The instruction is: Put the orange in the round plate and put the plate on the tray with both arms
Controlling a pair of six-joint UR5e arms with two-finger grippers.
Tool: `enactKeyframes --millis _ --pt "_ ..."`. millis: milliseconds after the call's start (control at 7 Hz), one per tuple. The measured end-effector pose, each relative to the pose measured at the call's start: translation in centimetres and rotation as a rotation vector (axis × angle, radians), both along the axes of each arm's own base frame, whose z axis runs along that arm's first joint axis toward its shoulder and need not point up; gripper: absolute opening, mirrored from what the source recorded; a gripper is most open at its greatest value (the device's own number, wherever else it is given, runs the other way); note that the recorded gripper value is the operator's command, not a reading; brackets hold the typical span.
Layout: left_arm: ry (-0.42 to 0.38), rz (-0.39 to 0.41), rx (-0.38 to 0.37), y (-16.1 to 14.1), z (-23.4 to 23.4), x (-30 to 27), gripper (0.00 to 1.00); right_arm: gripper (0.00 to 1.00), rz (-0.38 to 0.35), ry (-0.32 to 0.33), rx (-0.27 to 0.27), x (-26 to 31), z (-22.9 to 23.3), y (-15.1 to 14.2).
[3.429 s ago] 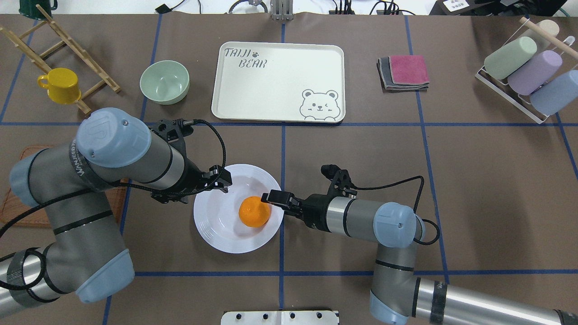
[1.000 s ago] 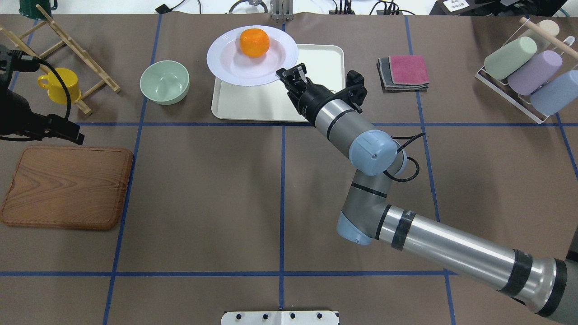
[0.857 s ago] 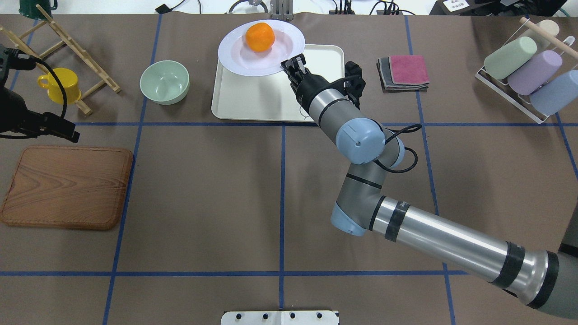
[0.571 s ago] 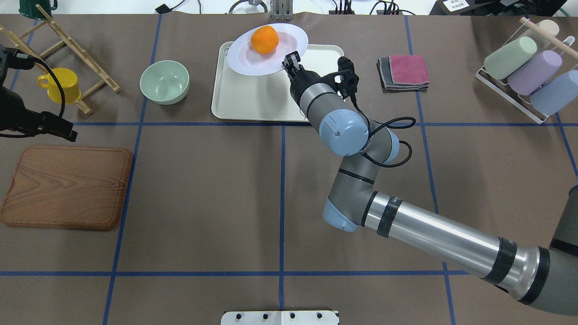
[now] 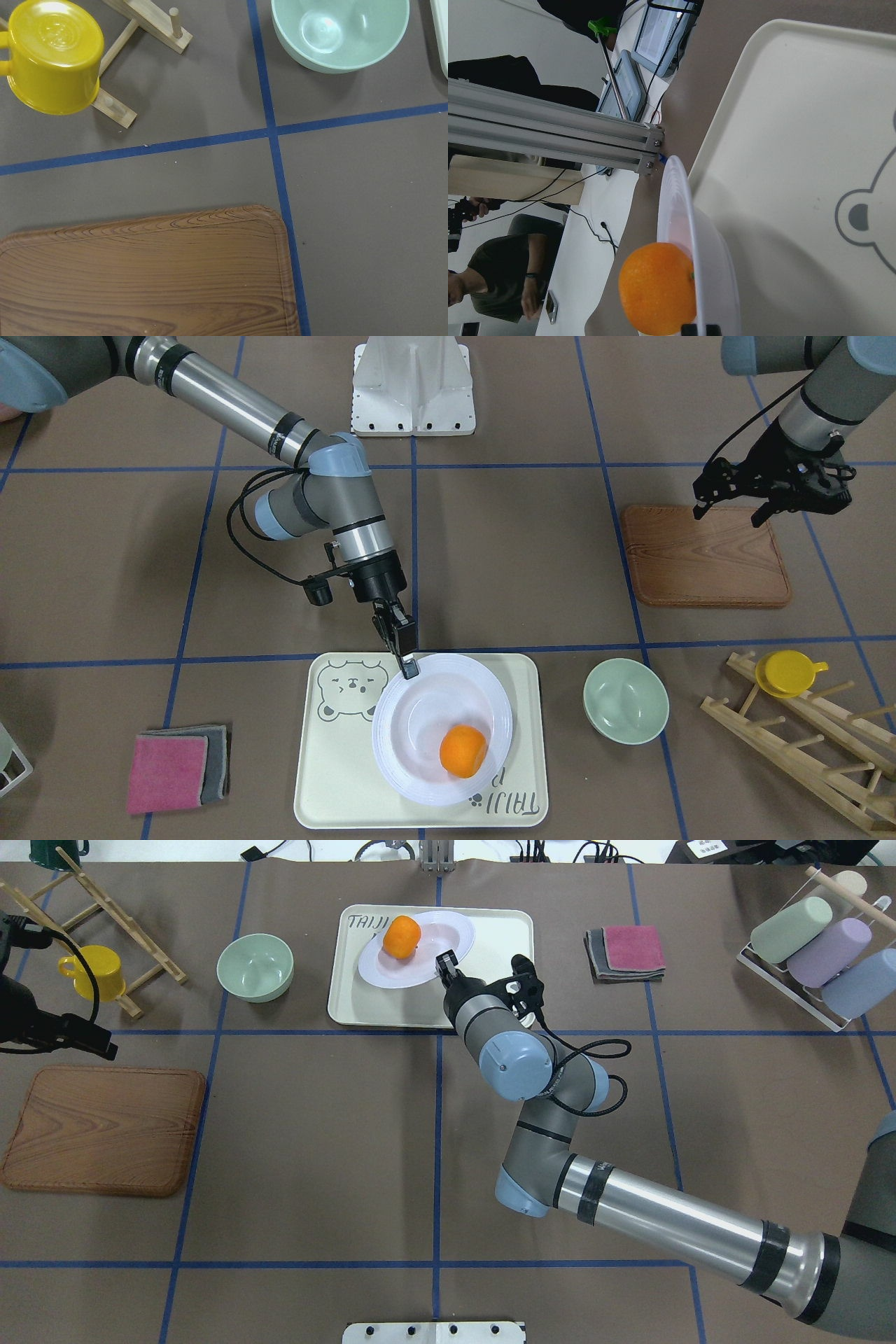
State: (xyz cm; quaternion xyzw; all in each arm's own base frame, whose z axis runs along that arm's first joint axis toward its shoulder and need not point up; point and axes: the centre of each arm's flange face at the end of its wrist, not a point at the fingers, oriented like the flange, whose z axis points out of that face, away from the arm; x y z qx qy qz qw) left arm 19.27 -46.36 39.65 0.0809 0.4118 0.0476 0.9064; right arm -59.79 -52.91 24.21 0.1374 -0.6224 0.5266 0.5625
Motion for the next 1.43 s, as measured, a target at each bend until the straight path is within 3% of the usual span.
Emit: enactKeyframes --millis 286,429,1000,1143,1286,1429 --pt "-0.001 -0.005 0.001 -0.1 0.1 -0.3 0.98 1.00 -0.065 0.085 0.038 -0.1 0.8 0.4" --pt "-0.003 -0.007 0.003 -0.3 0.2 -0.5 0.98 1.00 -0.155 0.176 0.076 0.5 0.8 0.7" --pt "-0.024 0.014 0.025 -1.2 1.6 -1.4 0.98 1.00 -0.673 0.676 0.225 12.0 0.8 2.1" --pt "-0.038 0.030 0.042 -1.7 2.5 -1.9 0.98 1.00 -0.788 0.731 0.246 16.8 0.7 1.0" --pt "-0.054 0.048 0.060 -2.4 3.8 -2.9 0.98 1.00 -0.867 0.736 0.225 22.4 1.0 -1.1" --pt "-0.073 0.068 0.079 -2.8 5.2 -4.3 0.98 1.00 -0.886 0.738 0.186 26.4 1.9 -2.6"
